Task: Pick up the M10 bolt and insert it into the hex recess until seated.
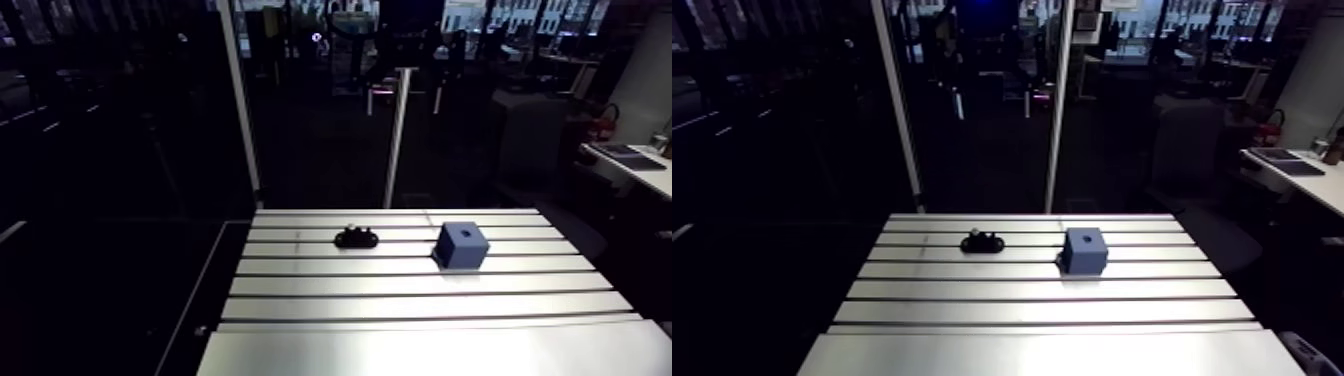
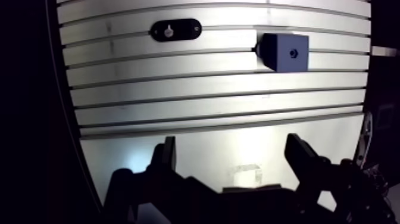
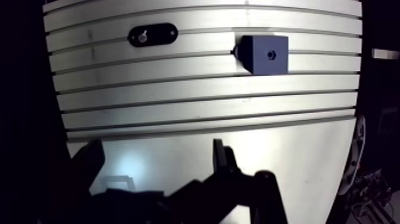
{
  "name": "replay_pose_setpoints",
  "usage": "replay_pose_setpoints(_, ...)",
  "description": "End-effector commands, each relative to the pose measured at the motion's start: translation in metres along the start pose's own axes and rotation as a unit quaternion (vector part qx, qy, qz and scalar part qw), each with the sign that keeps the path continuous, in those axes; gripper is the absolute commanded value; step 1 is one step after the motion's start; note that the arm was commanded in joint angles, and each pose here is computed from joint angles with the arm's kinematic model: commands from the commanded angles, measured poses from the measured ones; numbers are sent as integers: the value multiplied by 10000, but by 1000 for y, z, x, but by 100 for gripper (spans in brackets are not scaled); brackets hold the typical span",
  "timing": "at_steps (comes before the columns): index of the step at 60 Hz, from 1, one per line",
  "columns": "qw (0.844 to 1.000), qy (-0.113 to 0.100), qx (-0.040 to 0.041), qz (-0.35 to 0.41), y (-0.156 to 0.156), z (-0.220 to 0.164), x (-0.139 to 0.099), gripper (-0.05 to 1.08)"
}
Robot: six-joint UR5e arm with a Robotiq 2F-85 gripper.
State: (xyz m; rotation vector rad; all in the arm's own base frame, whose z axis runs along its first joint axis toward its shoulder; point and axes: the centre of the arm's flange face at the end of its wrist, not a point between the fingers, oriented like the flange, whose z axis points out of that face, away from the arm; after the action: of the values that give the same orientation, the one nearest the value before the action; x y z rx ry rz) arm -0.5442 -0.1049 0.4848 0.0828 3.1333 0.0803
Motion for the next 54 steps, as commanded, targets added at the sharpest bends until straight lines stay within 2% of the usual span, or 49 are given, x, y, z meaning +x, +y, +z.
replay_pose_setpoints(1,9987,-391,144,-306,-21,1,-72,1)
replay_pose_setpoints(25,9986,-407,151,-306,-21,3,-73,1)
replay_pose_setpoints(42,9986,-420,121,-308,-22,8,-74,1)
replay_pose_setpoints(50,9991,-293,130,-295,-22,16,-70,1)
replay_pose_setpoints(54,9993,-76,141,-330,-26,25,-65,1)
